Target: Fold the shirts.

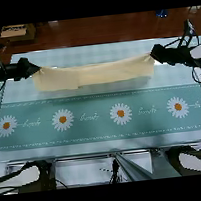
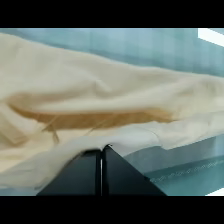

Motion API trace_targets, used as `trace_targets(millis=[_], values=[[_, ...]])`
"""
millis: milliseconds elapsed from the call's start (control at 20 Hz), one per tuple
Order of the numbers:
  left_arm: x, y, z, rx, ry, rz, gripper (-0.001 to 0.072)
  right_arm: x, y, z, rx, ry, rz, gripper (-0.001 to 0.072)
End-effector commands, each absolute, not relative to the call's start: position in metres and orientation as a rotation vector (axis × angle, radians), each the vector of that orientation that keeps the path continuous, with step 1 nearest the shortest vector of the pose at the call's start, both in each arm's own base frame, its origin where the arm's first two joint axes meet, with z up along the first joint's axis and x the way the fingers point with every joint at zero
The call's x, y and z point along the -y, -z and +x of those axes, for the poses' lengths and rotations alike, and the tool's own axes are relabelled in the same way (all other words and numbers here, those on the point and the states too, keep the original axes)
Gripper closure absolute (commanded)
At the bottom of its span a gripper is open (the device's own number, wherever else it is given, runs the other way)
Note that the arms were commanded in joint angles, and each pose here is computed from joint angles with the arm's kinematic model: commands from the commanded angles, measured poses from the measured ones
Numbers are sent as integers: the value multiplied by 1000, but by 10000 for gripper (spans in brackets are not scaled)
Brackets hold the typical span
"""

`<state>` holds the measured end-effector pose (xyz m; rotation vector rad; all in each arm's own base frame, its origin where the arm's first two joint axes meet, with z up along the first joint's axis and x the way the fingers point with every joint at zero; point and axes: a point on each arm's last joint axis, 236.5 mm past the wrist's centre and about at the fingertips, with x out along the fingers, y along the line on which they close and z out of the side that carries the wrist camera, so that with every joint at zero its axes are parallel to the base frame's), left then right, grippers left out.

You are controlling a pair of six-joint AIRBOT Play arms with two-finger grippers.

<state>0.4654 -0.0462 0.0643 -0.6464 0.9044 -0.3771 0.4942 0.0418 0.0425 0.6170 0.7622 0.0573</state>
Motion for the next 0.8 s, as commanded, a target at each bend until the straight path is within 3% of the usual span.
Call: trace_targets(millis=[0, 350, 400, 450, 550, 600, 750], values=[[45, -43, 507, -906, 386, -756, 692, -34, -27, 531, -723, -18, 648, 693], [47, 19, 542, -979, 381, -850, 688, -30, 29, 546, -782, 32, 690, 691], [48, 24, 542, -986, 380, -860, 648, -30, 35, 545, -795, 34, 691, 690], [48, 27, 541, -998, 384, -865, 522, -30, 38, 545, -801, 36, 691, 684], [46, 29, 537, -1011, 389, -875, 293, -29, 34, 546, -790, 22, 656, 464], [40, 27, 537, -1008, 384, -884, 202, -24, 26, 545, -775, 8, 605, 393], [22, 15, 522, -1029, 413, -915, 174, 9, -5, 538, -732, 18, 410, 392]])
